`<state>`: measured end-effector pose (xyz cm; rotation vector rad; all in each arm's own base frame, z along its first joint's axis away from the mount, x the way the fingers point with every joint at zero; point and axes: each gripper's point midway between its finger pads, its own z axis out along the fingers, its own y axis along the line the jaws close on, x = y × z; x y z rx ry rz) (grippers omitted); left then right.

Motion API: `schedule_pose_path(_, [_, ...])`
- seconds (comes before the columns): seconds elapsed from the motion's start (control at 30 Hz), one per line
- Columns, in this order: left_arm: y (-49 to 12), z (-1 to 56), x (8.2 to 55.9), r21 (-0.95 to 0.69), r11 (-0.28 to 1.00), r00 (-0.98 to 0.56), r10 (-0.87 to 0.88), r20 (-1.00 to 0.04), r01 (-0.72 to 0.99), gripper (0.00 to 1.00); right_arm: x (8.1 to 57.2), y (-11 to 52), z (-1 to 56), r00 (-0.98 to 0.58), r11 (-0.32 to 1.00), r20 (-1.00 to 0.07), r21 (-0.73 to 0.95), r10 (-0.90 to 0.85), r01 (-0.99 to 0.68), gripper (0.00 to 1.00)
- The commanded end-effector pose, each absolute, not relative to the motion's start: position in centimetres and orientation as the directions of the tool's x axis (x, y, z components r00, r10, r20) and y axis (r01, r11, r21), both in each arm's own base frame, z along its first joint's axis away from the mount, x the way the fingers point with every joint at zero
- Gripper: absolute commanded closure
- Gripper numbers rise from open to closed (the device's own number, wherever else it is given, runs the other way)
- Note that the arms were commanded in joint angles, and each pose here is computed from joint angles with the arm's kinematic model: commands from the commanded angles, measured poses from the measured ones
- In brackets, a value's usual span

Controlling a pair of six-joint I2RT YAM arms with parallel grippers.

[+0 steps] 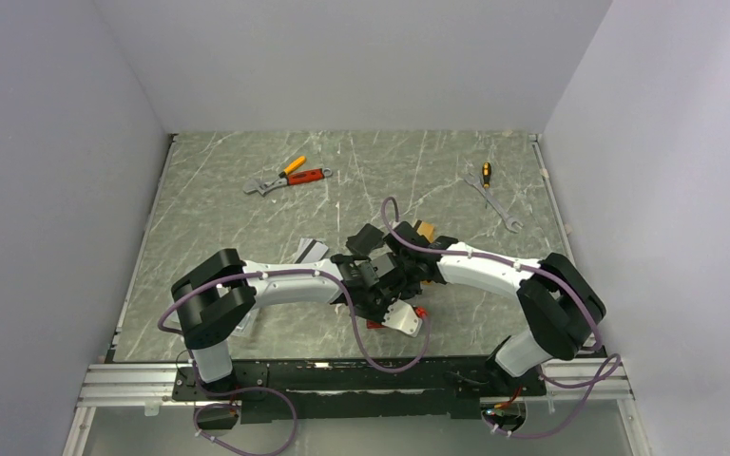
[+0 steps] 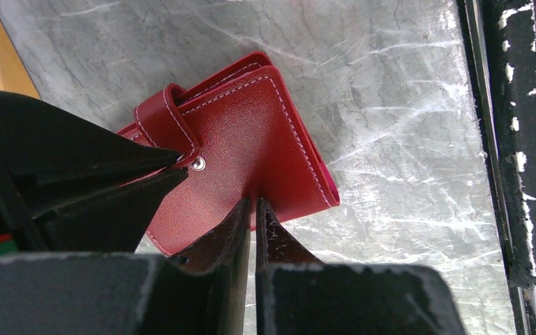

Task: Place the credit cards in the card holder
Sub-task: Close the card holder at the center of the board.

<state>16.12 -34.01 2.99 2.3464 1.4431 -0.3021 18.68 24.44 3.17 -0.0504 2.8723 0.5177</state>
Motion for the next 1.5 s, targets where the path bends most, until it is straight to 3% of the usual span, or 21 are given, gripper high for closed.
schedule_pose_path(0.0, [-33.1,2.4,13.5,0.109,-0.455,0.459,0.8,-0.386,0.884,0.89,18.8,25.7,3.3,-0.975,0.931,-0.221,0.36,0.018,-0.064,0.93])
schedule_pose_path(0.27, [-32.9,2.4,13.3,0.106,-0.458,0.461,0.797,-0.39,0.883,0.88,18.4,25.1,3.6,-0.976,0.937,-0.218,0.347,0.027,-0.051,0.78])
schedule_pose_path(0.53, [-32.7,2.2,13.2,0.102,-0.459,0.46,0.798,-0.389,0.883,0.89,18.3,24.8,4.3,-0.974,0.937,-0.225,0.347,0.034,-0.047,0.75])
schedule_pose_path(0.63, [-32.6,2.2,13.2,0.102,-0.461,0.462,0.797,-0.388,0.882,0.89,18.5,24.5,4.6,-0.97,0.941,-0.237,0.335,0.044,-0.039,0.81])
schedule_pose_path(0.8, [-32.7,2.3,13.1,0.101,-0.462,0.462,0.796,-0.391,0.881,0.89,18.7,24.2,5.0,-0.965,0.945,-0.253,0.326,0.063,-0.024,1.0])
schedule_pose_path(1.17, [-32.7,2.3,13.1,0.099,-0.46,0.46,0.797,-0.392,0.882,0.89,18.7,24.1,4.7,-0.969,0.951,-0.243,0.306,0.046,-0.031,1.0])
schedule_pose_path(1.27, [-32.8,2.3,13.1,0.097,-0.462,0.46,0.795,-0.394,0.881,0.89,18.9,24.2,4.9,-0.969,0.952,-0.245,0.301,0.031,-0.046,0.84])
schedule_pose_path(1.47, [-32.7,2.3,13.0,0.096,-0.463,0.461,0.795,-0.394,0.881,0.9,18.7,24.6,4.8,-0.971,0.953,-0.239,0.298,0.014,-0.06,0.81])
